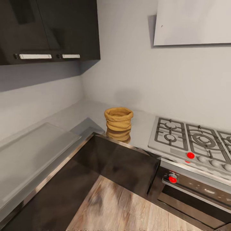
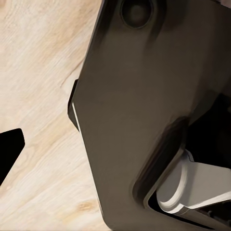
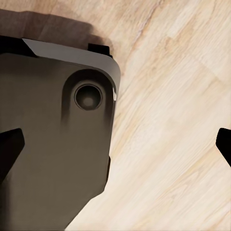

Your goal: In the kitchen, take the popcorn bag from the countertop, put it into the microwave, and heat it until the popcorn is cooked so the cooked popcorn ends up inside the bag.

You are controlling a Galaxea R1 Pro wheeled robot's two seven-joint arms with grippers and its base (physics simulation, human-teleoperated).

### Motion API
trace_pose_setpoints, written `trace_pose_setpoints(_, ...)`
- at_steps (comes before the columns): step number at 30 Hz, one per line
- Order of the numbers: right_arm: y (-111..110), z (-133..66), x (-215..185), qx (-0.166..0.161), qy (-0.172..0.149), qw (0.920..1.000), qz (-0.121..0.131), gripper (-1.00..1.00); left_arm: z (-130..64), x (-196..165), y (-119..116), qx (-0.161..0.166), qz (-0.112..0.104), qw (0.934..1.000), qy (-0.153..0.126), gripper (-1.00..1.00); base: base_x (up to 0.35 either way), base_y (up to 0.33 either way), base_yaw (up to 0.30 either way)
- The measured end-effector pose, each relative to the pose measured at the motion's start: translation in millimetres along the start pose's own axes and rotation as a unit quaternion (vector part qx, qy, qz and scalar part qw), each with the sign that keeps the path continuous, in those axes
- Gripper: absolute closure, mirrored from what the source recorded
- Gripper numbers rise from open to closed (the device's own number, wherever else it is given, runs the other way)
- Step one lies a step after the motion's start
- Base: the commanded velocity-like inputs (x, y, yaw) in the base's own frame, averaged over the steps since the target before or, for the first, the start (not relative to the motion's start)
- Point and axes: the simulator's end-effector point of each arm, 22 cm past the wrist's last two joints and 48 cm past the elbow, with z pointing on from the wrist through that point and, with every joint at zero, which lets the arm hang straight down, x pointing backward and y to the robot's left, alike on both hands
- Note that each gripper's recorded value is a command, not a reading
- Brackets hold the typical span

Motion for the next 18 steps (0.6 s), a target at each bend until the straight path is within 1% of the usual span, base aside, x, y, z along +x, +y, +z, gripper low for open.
trace_pose_setpoints(18, 3, 1.6, 11, -0.003, 0.014, 0.9999, -0.003, -1.0, -0.3, 11, 3, -0.005, 0.002, 0.9999, 0.013, -1.0, 0.0, 0.0, 0.0)
